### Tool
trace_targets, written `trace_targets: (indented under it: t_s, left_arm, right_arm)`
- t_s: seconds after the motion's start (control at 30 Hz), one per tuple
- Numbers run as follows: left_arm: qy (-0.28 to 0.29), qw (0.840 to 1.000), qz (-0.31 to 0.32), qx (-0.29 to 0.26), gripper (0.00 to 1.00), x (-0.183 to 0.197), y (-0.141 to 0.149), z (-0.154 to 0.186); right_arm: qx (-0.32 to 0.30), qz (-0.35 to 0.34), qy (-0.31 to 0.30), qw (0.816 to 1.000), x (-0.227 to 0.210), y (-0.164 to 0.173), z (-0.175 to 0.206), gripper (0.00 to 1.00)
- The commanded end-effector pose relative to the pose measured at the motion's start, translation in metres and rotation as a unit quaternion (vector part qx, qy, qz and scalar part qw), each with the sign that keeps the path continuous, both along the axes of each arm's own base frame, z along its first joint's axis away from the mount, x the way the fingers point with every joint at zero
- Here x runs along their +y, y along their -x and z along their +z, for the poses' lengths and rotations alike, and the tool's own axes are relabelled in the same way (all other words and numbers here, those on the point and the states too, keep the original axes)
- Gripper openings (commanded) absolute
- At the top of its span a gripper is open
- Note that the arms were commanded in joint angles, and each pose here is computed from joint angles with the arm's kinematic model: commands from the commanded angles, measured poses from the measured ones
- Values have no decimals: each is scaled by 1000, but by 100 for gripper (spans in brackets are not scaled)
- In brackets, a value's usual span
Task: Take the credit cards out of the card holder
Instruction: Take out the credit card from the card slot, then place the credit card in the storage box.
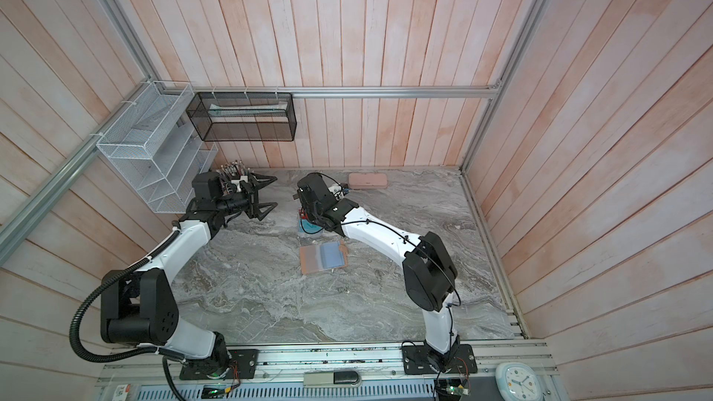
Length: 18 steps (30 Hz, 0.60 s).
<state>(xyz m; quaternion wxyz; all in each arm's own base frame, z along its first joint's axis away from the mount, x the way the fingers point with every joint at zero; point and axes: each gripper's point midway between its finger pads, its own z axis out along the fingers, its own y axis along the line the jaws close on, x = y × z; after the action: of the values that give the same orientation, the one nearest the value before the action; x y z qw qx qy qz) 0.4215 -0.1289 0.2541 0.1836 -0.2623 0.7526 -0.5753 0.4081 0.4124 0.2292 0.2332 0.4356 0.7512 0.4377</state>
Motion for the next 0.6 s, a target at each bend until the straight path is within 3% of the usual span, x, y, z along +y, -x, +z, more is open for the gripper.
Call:
trace_targets:
  t_s: [0.0,0.23,0.37,0.57]
  left_arm:
    - [-60,998,-22,-3,100,3,26,-3]
    - [-119,992,21,-25,100,38,49,4]
    - [-119,992,25,-29,100,41,55,3]
    - [-131,991,21,-29,100,43,59,-2]
  right_arm:
    - [39,-21,31,999,-1,2,-10,0]
    - [103,-60,40,992,1,0,-23,0]
    - [160,-62,24,985,11,7,-52,0]
    - [187,-76,26,979,13,3,-67,0]
